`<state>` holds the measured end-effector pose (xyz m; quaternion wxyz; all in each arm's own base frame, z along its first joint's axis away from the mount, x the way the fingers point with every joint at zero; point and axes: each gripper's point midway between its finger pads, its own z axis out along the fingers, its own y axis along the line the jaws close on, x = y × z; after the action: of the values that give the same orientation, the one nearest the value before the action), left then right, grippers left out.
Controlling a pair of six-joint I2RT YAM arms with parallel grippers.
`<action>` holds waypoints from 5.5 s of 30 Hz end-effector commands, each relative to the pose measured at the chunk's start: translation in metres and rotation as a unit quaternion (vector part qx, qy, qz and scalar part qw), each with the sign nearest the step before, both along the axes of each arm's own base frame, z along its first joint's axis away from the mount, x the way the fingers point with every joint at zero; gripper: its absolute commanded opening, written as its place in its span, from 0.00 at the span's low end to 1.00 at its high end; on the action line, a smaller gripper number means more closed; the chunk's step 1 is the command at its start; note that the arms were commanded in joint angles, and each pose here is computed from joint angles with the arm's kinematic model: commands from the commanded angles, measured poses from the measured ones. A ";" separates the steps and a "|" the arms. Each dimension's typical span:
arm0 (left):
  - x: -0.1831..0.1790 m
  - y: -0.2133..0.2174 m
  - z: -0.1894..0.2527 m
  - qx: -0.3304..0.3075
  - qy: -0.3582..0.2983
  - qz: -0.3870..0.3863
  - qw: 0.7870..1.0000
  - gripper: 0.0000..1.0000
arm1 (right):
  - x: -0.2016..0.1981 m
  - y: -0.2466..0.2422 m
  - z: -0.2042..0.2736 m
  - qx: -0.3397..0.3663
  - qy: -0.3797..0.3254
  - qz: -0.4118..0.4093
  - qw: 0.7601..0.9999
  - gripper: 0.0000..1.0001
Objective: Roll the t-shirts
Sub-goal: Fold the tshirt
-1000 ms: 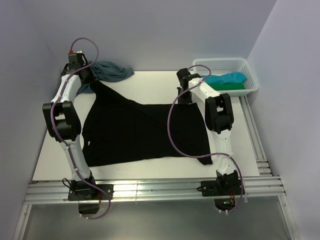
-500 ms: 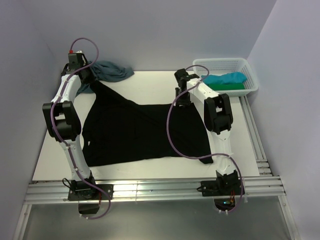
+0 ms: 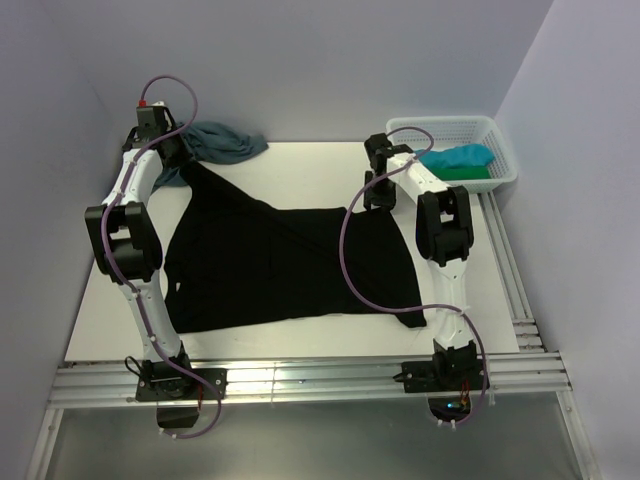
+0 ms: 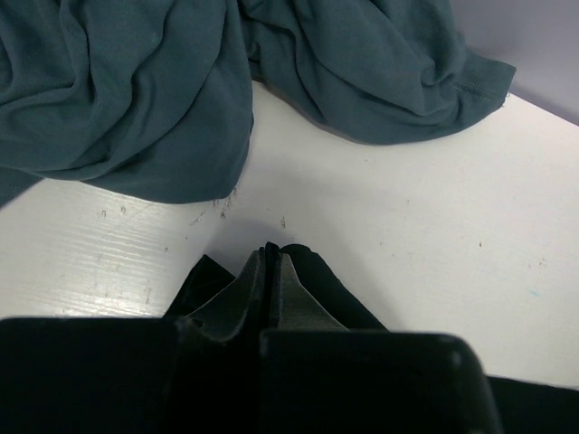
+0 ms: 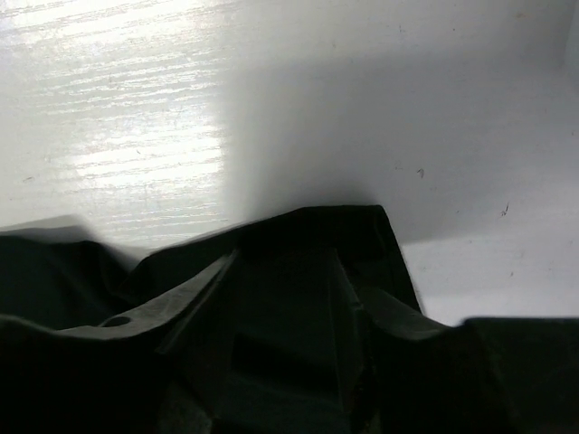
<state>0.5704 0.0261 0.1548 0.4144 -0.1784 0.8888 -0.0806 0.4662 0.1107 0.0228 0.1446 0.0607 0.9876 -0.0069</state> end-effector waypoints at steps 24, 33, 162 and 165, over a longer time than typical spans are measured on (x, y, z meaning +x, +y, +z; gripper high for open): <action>0.004 -0.008 0.049 0.008 -0.054 -0.012 0.998 0.00 | -0.026 -0.017 -0.014 -0.007 0.050 -0.021 0.998 0.42; 0.003 -0.014 0.049 0.008 -0.052 -0.018 0.998 0.00 | -0.011 -0.021 -0.006 -0.019 0.017 -0.030 0.999 0.18; -0.257 -0.054 0.053 -0.078 -0.020 0.019 0.997 0.00 | -0.045 -0.062 0.057 0.079 -0.222 -0.159 0.959 0.00; -0.262 -0.056 0.050 -0.086 -0.015 0.019 0.996 0.00 | -0.049 -0.064 0.054 0.077 -0.219 -0.163 0.959 0.00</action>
<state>0.3150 -0.0237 0.2010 0.4114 -0.2290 0.8719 -0.1346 0.4146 0.0506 0.0612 0.3220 0.2245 0.9175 0.0638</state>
